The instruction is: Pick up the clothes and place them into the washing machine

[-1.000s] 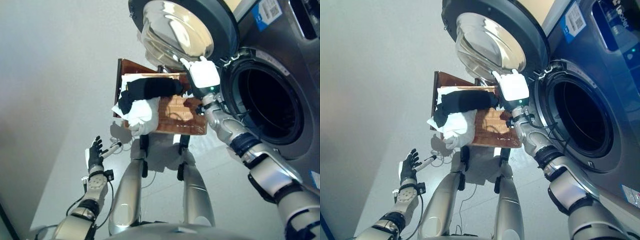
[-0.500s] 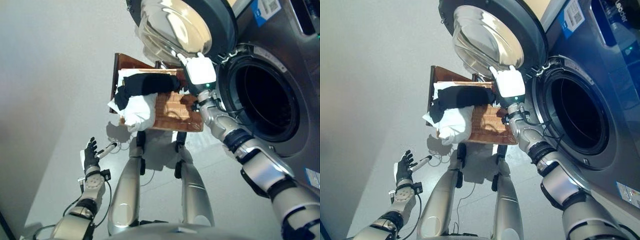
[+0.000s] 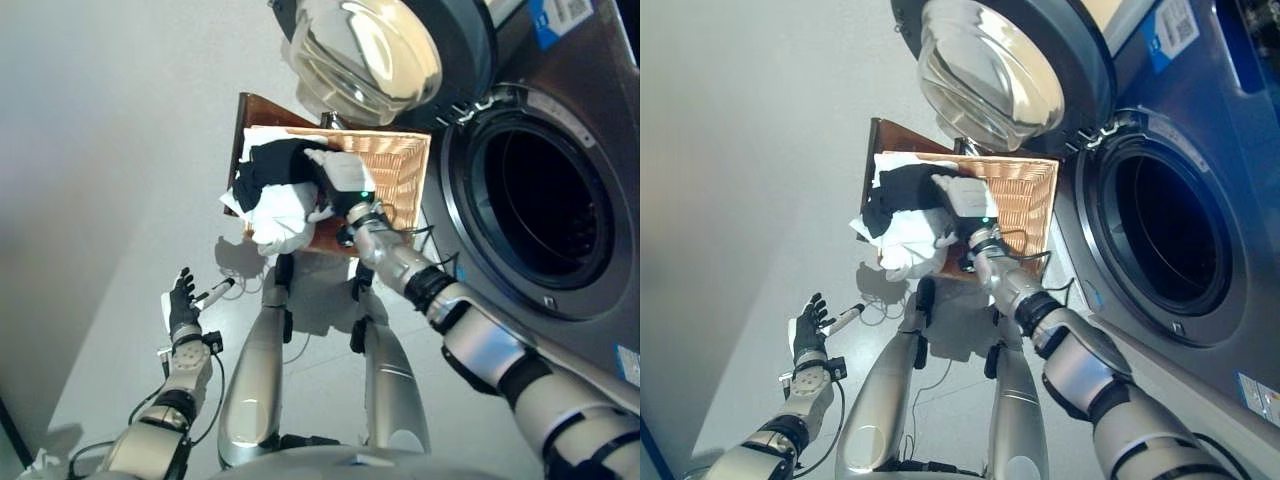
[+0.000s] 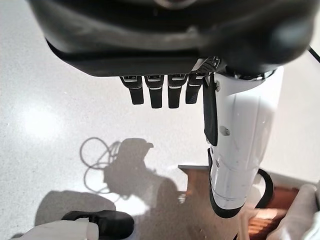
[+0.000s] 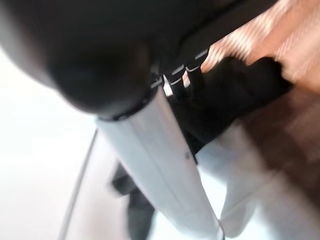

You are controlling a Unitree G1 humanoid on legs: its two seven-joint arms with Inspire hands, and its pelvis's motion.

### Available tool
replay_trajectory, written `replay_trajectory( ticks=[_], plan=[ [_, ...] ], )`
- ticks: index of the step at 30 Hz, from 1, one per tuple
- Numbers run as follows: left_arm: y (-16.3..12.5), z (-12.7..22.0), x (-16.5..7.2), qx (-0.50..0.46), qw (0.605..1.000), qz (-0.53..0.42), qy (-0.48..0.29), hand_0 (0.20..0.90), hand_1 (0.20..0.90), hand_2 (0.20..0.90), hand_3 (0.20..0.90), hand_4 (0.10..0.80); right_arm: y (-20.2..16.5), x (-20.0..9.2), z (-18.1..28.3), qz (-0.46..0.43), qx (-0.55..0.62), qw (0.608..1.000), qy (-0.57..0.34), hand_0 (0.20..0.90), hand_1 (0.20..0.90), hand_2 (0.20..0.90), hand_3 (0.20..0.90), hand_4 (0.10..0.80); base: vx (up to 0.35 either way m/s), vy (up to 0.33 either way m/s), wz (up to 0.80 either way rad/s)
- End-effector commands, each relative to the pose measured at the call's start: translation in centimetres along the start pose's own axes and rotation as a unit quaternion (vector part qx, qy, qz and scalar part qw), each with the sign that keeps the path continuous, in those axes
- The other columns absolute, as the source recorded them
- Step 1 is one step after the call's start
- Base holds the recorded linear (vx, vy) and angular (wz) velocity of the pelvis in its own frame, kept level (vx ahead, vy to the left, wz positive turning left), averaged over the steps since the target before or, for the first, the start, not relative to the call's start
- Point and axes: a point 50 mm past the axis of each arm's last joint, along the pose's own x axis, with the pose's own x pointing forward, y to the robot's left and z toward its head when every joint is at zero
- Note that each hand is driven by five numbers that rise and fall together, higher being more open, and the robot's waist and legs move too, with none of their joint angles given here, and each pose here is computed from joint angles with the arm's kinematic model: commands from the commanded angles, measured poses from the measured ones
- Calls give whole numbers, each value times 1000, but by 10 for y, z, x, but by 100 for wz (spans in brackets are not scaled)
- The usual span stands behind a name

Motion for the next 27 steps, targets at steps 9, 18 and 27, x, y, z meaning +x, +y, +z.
replay_trajectory(
  ticks=[9, 18, 27],
  plan=[
    [42, 3, 9, 11, 998, 62, -12, 900, 900, 900, 900, 800, -19, 15, 57, -23, 58, 990, -123, 900, 900, 900, 900, 800, 1, 0, 1],
    [34, -1, 6, 12, 999, 52, -8, 900, 900, 900, 900, 800, -42, 25, 54, -81, -73, 986, -130, 900, 900, 900, 900, 800, -1, -1, 2],
    [35, -1, 6, 13, 998, 53, -8, 900, 900, 900, 900, 800, -56, 34, 52, -106, -153, 976, -115, 900, 900, 900, 900, 800, -8, 6, 7]
  ],
)
